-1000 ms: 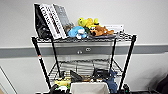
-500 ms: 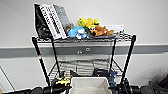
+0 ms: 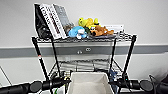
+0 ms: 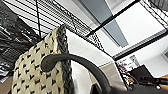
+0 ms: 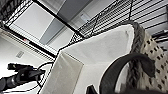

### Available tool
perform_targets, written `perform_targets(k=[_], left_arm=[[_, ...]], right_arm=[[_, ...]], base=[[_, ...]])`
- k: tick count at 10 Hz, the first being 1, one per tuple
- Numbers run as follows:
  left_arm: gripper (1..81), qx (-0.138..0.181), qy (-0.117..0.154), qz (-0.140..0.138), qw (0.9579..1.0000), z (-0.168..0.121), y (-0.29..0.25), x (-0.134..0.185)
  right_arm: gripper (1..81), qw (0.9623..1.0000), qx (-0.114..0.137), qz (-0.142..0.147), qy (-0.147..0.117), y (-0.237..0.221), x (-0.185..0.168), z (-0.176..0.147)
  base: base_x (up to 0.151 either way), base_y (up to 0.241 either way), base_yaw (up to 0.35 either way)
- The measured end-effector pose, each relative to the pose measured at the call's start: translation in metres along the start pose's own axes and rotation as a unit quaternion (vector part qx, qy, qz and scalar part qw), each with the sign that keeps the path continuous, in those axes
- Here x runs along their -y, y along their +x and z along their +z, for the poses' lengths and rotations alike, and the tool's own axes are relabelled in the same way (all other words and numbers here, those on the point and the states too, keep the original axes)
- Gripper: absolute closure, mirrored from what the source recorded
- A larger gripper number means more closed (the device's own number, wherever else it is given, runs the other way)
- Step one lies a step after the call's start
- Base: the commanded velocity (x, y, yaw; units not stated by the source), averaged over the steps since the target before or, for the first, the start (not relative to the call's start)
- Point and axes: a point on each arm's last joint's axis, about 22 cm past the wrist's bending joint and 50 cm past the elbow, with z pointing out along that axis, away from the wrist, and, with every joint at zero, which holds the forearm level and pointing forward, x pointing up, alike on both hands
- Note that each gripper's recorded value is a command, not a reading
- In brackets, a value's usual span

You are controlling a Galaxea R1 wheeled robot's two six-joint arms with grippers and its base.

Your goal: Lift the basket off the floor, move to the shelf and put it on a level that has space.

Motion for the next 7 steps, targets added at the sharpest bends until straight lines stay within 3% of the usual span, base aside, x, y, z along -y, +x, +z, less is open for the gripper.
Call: perform_targets(k=[7], left_arm=[[81.1, -0.002, -0.016, 0.004, 0.9999, -0.013, 0.035, -0.036]], right_arm=[[81.1, 0.9998, -0.009, -0.01, 0.018, 0.043, 0.039, -0.016]], base=[[0.0, 0.0, 0.0]])
